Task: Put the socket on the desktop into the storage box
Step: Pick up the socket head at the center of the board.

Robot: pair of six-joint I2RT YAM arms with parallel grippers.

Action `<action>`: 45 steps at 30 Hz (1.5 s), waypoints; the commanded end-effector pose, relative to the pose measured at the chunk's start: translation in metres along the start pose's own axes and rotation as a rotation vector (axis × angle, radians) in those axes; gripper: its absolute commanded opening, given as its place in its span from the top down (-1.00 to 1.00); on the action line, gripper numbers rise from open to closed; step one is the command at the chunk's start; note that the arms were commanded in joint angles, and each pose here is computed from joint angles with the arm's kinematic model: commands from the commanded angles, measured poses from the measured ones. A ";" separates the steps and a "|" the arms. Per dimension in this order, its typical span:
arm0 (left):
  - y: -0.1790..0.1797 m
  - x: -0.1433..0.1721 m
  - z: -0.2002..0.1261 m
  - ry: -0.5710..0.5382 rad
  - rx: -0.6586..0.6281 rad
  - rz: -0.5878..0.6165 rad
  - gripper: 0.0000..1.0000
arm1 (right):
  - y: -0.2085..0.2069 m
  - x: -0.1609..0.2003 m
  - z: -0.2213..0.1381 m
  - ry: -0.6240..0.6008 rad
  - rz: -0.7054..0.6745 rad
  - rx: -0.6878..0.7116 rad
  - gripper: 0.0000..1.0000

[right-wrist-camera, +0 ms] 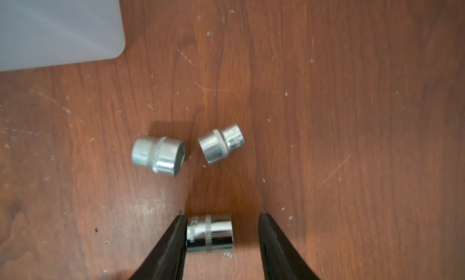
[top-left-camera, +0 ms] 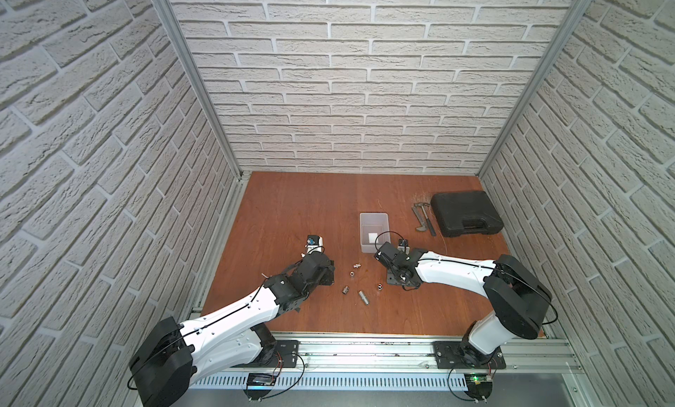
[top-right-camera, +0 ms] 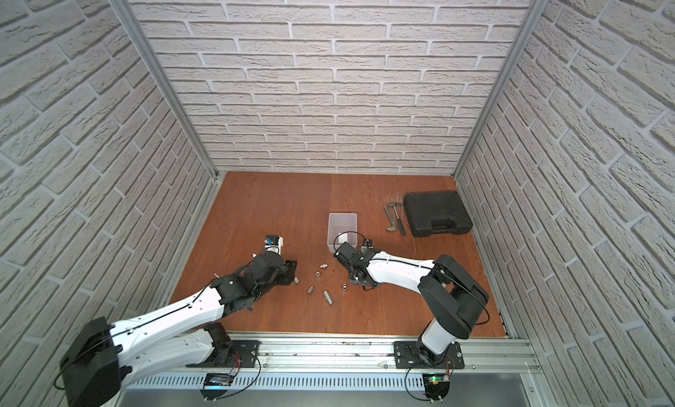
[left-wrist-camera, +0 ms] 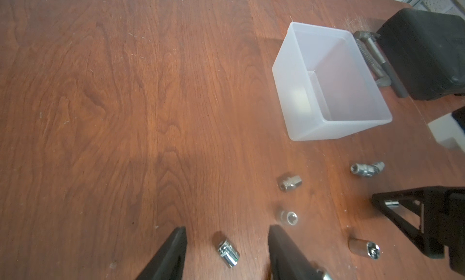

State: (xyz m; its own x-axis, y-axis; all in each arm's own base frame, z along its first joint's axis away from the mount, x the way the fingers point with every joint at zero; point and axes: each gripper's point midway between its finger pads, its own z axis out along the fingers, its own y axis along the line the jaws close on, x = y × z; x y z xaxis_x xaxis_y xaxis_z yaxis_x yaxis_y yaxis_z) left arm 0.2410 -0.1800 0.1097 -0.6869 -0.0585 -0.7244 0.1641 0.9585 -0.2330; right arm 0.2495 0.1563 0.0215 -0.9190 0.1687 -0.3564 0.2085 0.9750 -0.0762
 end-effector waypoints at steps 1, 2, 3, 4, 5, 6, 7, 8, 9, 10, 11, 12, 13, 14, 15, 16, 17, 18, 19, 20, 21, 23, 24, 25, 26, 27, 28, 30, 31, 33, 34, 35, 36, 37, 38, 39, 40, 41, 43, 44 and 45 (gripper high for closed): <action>-0.002 0.002 0.002 -0.006 0.017 -0.011 -0.15 | 0.006 -0.005 0.000 -0.017 0.018 -0.023 0.03; -0.001 0.003 0.002 -0.005 0.015 -0.011 -0.15 | 0.005 -0.005 0.000 -0.018 0.019 -0.020 0.04; 0.000 0.004 0.002 -0.003 0.012 -0.009 -0.15 | 0.005 -0.005 0.000 -0.018 0.020 -0.021 0.05; 0.002 0.005 0.001 -0.001 0.006 -0.007 -0.15 | 0.005 -0.005 0.000 -0.017 0.019 -0.021 0.06; 0.003 0.005 0.001 -0.001 0.001 -0.008 -0.15 | 0.006 -0.006 0.000 -0.017 0.016 -0.020 0.06; 0.004 0.006 0.001 -0.001 0.001 -0.009 -0.15 | 0.005 -0.005 0.001 -0.016 0.016 -0.017 0.09; 0.005 0.007 0.000 -0.003 0.002 -0.012 -0.15 | 0.005 -0.005 0.002 -0.018 0.016 -0.014 0.12; 0.006 0.008 0.000 -0.002 0.002 -0.012 -0.16 | 0.004 -0.004 0.003 -0.018 0.015 -0.013 0.14; 0.006 0.009 0.001 -0.001 0.000 -0.010 -0.16 | 0.004 -0.003 0.005 -0.016 0.019 -0.011 0.17; 0.007 0.009 0.000 0.000 -0.001 -0.009 -0.16 | 0.004 -0.002 0.007 -0.011 0.016 -0.009 0.21; 0.007 0.010 0.001 0.003 -0.004 -0.008 -0.16 | 0.005 -0.001 0.008 -0.006 0.012 -0.008 0.25; 0.008 0.010 0.000 0.001 -0.006 -0.008 -0.16 | 0.005 -0.001 0.009 -0.004 0.010 -0.006 0.29; 0.008 0.010 0.001 0.000 -0.009 -0.011 -0.16 | 0.005 0.000 0.010 -0.003 0.010 -0.004 0.34; 0.009 0.010 0.001 -0.003 -0.013 -0.010 -0.16 | 0.004 0.001 0.010 0.000 0.010 -0.005 0.40; 0.009 0.010 0.001 -0.002 -0.014 -0.008 -0.16 | 0.004 0.002 0.010 0.000 0.010 -0.007 0.45; 0.010 0.010 0.001 0.002 -0.017 -0.004 -0.16 | 0.004 0.002 0.009 -0.001 0.011 -0.010 0.46; 0.014 0.008 0.000 -0.014 -0.043 -0.003 -0.16 | 0.003 0.002 0.008 -0.002 0.006 -0.009 0.48; 0.015 0.007 0.000 -0.016 -0.047 -0.003 -0.16 | 0.002 0.002 0.008 -0.004 0.001 -0.003 0.51; 0.015 0.007 0.000 -0.017 -0.044 -0.005 -0.16 | 0.000 0.002 0.007 -0.007 -0.003 0.002 0.55; 0.014 0.007 0.000 -0.018 -0.039 -0.006 -0.16 | -0.001 0.002 0.007 -0.010 -0.005 0.006 0.61; 0.013 0.007 0.000 -0.018 -0.036 -0.008 -0.16 | -0.002 0.003 0.007 -0.010 -0.005 0.005 0.69; 0.013 0.007 0.000 -0.016 -0.038 -0.008 -0.14 | -0.001 0.003 0.005 -0.016 0.000 -0.013 0.85; 0.014 0.007 0.000 -0.015 -0.039 -0.007 -0.14 | 0.000 0.003 0.004 -0.021 -0.001 -0.022 0.91; 0.013 0.007 -0.001 -0.017 -0.036 -0.011 -0.14 | 0.001 0.002 0.003 -0.029 -0.005 -0.033 0.96; 0.013 0.007 0.000 -0.018 -0.035 -0.010 -0.14 | 0.003 0.002 0.001 -0.040 -0.010 -0.050 0.96; 0.013 0.007 0.000 -0.022 -0.030 -0.015 -0.15 | 0.004 0.002 -0.001 -0.048 -0.011 -0.066 0.96; 0.013 0.009 0.001 -0.020 -0.025 -0.020 -0.15 | 0.005 0.001 -0.003 -0.053 -0.006 -0.081 0.96; 0.006 0.013 0.004 -0.011 0.019 -0.041 -0.14 | 0.011 0.000 -0.006 -0.054 -0.004 -0.122 0.96; 0.002 0.014 0.006 -0.010 0.040 -0.047 -0.13 | 0.014 0.000 -0.007 -0.056 -0.002 -0.148 0.96; -0.001 0.016 0.009 -0.002 0.054 -0.057 -0.12 | 0.025 0.000 -0.010 -0.066 0.006 -0.224 0.96; -0.001 0.017 0.010 -0.001 0.054 -0.059 -0.12 | 0.032 0.001 -0.012 -0.072 0.014 -0.279 0.96; -0.002 0.017 0.010 0.001 0.057 -0.061 -0.12 | 0.037 0.002 -0.014 -0.076 0.021 -0.330 0.96; -0.003 0.017 0.011 0.001 0.057 -0.062 -0.11 | 0.041 0.001 -0.017 -0.084 0.025 -0.364 0.96; -0.003 0.017 0.011 0.003 0.057 -0.062 -0.11 | 0.042 0.002 -0.020 -0.087 0.026 -0.387 0.96; -0.003 0.018 0.011 0.001 0.057 -0.063 -0.11 | 0.043 0.001 -0.024 -0.098 0.022 -0.405 0.96; -0.003 0.018 0.011 0.001 0.057 -0.061 -0.10 | 0.043 0.000 -0.027 -0.110 0.020 -0.419 0.96; -0.003 0.018 0.011 -0.001 0.058 -0.058 -0.11 | 0.042 -0.001 -0.030 -0.125 0.021 -0.436 0.96; -0.001 0.018 0.012 -0.002 0.053 -0.057 -0.11 | 0.042 -0.003 -0.035 -0.143 0.022 -0.458 0.96; 0.000 0.019 0.013 0.000 0.045 -0.051 -0.13 | 0.042 -0.006 -0.045 -0.172 0.019 -0.495 0.96; 0.000 0.018 0.013 -0.001 0.045 -0.048 -0.13 | 0.042 -0.009 -0.052 -0.191 0.013 -0.513 0.96; -0.001 0.018 0.014 0.001 0.043 -0.044 -0.13 | 0.042 -0.012 -0.059 -0.208 0.008 -0.536 0.96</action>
State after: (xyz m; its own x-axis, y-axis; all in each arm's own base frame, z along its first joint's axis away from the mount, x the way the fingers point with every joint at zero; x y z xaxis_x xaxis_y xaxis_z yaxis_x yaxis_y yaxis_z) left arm 0.2354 -0.1830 0.0881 -0.7061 -0.0963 -0.7015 0.1563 0.9450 -0.2871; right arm 0.2398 0.1895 0.0498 -0.8644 0.1954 -0.4633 0.0478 0.9491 0.3112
